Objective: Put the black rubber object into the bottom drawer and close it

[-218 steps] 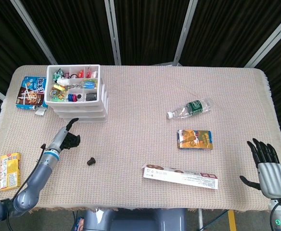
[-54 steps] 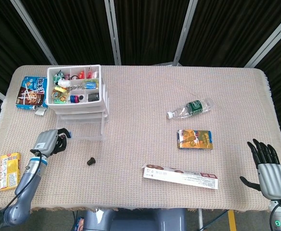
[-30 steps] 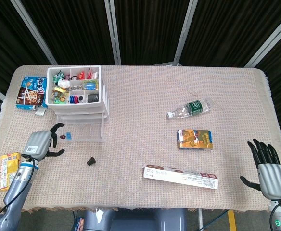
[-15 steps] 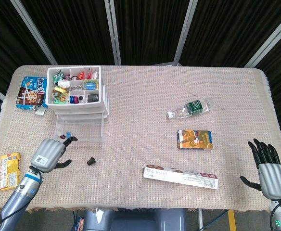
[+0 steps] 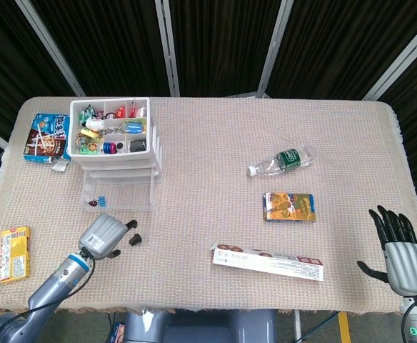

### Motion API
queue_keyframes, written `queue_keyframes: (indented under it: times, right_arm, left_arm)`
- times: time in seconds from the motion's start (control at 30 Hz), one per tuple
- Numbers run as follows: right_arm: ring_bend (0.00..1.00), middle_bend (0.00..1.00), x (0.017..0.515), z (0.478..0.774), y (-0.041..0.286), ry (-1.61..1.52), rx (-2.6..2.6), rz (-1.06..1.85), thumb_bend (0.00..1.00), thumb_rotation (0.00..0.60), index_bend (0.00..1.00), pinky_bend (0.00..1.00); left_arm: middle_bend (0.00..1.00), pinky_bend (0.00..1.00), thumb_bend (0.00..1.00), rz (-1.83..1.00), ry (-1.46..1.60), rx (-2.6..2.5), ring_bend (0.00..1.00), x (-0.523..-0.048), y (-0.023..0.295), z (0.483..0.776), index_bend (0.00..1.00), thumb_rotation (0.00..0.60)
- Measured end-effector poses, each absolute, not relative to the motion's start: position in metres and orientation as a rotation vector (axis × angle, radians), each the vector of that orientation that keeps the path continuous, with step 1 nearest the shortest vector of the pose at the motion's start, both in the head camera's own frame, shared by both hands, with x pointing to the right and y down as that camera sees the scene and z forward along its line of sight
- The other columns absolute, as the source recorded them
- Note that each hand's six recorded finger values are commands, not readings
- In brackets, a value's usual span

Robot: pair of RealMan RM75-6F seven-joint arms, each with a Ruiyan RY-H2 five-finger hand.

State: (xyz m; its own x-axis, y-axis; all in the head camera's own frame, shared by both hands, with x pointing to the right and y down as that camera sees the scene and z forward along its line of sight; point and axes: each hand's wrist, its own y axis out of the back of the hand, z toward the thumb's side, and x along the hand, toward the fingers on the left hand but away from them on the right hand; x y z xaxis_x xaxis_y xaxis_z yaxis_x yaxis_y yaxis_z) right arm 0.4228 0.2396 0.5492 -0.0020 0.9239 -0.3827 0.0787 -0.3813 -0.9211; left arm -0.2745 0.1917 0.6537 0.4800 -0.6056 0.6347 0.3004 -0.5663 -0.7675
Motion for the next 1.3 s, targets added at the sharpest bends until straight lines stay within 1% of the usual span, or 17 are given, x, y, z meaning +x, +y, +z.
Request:
queue_keyframes:
  times: [0.2,0.37,0.83,1.07,1.2,1.3]
  right_arm:
    - [0.00,0.00,0.423,0.549,0.239,-1.066,-1.543,1.469,0.02,0.600,0.05,0.00]
    - [0.00,0.00,0.424,0.549,0.239,-1.067,-1.543,1.470,0.02,0.600,0.05,0.00]
    - [0.00,0.00,0.423,0.549,0.239,-1.068,-1.540,1.471,0.01,0.600,0.05,0.00]
    - [0.00,0.00,0.424,0.549,0.239,-1.067,-1.539,1.471,0.02,0.600,0.05,0.00]
    - [0.00,0.00,0.424,0.549,0.239,-1.067,-1.540,1.470,0.02,0.600,0.05,0.00]
    - [0.00,0.00,0.424,0.549,0.239,-1.070,-1.539,1.471,0.02,0.600,0.05,0.00]
  left_arm:
    - [1.00,0.81,0.05,-1.181,0.171,-1.745,0.92,-0.262,0.190,0.668,0.30,0.600]
    - [1.00,0.81,0.05,-1.109,0.090,-1.670,0.92,-0.261,0.190,0.675,0.29,0.600]
    - [1.00,0.80,0.05,-1.036,0.023,-1.686,0.91,-0.268,0.190,0.692,0.30,0.600]
    - [1.00,0.80,0.06,-1.019,0.018,-1.678,0.91,-0.265,0.190,0.699,0.38,0.600]
    - [1.00,0.80,0.08,-1.019,0.023,-1.684,0.91,-0.262,0.190,0.703,0.42,0.600]
    - [1.00,0.80,0.12,-1.018,0.025,-1.690,0.91,-0.260,0.192,0.705,0.47,0.600]
